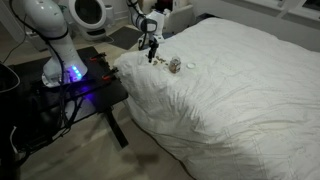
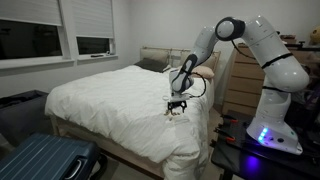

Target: Pick up and object from the bed and put it in the jar

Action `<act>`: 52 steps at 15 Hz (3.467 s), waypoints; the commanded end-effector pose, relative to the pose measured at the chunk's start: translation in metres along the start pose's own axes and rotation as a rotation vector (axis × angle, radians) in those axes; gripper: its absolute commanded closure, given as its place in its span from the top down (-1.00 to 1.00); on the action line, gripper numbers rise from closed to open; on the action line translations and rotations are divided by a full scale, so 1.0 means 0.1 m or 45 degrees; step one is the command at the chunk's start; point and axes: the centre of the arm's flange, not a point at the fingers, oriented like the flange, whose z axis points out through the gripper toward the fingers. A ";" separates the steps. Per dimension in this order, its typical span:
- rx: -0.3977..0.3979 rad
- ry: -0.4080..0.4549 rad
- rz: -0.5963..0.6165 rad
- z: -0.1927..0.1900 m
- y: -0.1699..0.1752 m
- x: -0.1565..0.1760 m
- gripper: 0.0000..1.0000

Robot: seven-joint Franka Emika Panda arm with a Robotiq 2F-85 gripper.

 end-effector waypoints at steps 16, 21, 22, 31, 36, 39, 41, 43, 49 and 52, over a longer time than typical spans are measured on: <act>0.015 0.254 -0.101 0.08 0.47 -0.18 0.60; 0.014 0.310 -0.102 0.12 0.58 -0.13 0.81; 0.017 0.320 -0.103 0.12 0.58 -0.12 0.94; 0.019 0.347 -0.149 0.26 0.56 -0.08 0.96; 0.017 0.362 -0.148 0.31 0.54 -0.05 0.76; 0.020 0.371 -0.146 0.29 0.55 -0.02 0.40; 0.022 0.380 -0.154 0.25 0.54 0.00 0.51; 0.026 0.388 -0.151 0.22 0.51 0.01 0.65; 0.064 0.381 -0.162 0.23 0.34 -0.01 0.64; 0.077 0.370 -0.166 0.25 0.27 -0.04 0.37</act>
